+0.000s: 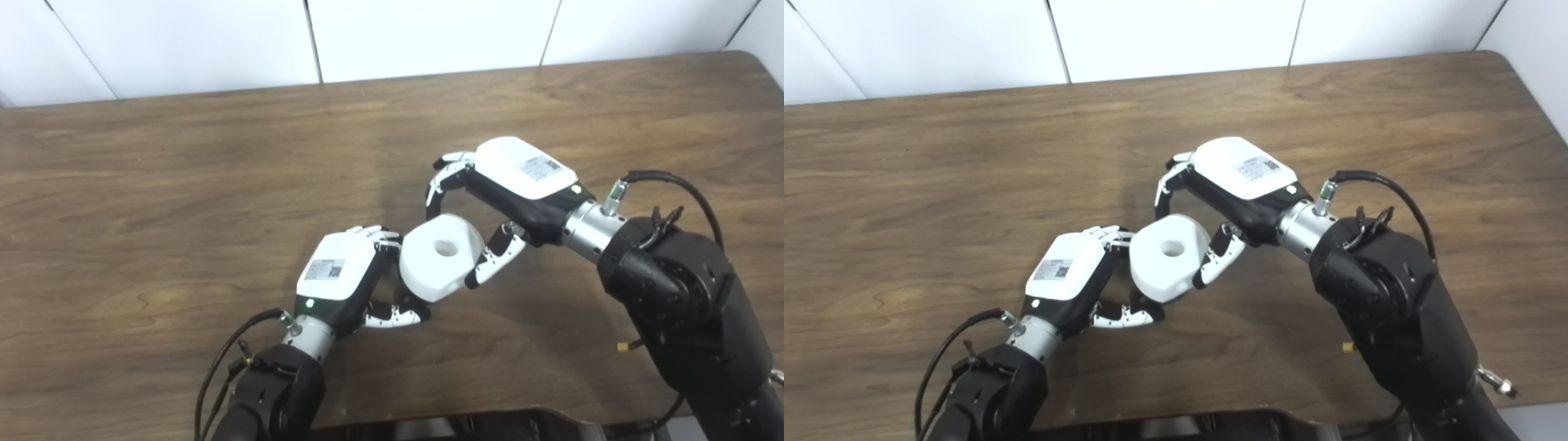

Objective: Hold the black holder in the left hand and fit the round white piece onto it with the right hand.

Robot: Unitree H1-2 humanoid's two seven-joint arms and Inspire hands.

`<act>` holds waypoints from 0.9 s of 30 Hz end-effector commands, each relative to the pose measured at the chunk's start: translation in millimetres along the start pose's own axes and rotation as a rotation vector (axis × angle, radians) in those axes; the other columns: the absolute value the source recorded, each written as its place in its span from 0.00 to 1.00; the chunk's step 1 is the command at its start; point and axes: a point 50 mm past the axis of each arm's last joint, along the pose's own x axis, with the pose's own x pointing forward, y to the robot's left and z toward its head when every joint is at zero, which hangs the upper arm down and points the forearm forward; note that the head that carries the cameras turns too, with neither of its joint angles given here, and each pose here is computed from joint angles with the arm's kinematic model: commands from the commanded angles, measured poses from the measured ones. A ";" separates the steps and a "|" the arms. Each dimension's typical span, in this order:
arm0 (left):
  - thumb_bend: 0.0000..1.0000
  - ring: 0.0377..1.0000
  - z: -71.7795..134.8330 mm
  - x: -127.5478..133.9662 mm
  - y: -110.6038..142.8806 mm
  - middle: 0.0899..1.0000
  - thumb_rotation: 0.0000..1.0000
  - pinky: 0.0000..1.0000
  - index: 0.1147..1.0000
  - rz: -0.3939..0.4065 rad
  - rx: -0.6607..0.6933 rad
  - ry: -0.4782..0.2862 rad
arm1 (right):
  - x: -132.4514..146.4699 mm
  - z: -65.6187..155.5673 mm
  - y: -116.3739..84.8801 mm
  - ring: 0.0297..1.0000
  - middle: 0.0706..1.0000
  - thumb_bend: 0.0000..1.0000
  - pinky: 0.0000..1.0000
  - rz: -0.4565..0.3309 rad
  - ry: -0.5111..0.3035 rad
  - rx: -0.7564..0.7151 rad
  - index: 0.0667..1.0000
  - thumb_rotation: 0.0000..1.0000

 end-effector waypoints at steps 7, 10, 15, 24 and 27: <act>0.52 0.84 -12.1 -8.8 -19.9 0.76 0.05 0.86 0.42 -0.116 0.002 0.044 | -1.5 -1.0 -18.7 0.86 0.70 0.52 0.73 -0.071 -0.009 -0.056 0.45 0.13; 0.52 0.84 -11.9 -8.7 -19.6 0.77 0.05 0.86 0.42 -0.122 0.004 0.045 | -1.3 -1.6 -18.0 0.87 0.70 0.52 0.74 -0.070 -0.005 -0.049 0.44 0.13; 0.52 0.84 -12.7 -9.1 -19.9 0.76 0.05 0.86 0.42 -0.117 -0.001 0.043 | -0.9 0.8 -14.4 0.87 0.70 0.52 0.72 -0.062 -0.001 -0.042 0.44 0.13; 0.52 0.83 -12.6 -8.8 -20.5 0.76 0.05 0.86 0.42 -0.112 -0.004 0.040 | 0.1 2.8 -6.4 0.86 0.70 0.52 0.77 -0.049 -0.002 -0.018 0.44 0.13; 0.52 0.84 -12.5 -7.8 -20.8 0.76 0.05 0.86 0.42 -0.117 -0.003 0.044 | 0.3 2.4 -4.8 0.88 0.73 0.52 0.77 -0.025 0.020 -0.011 0.45 0.13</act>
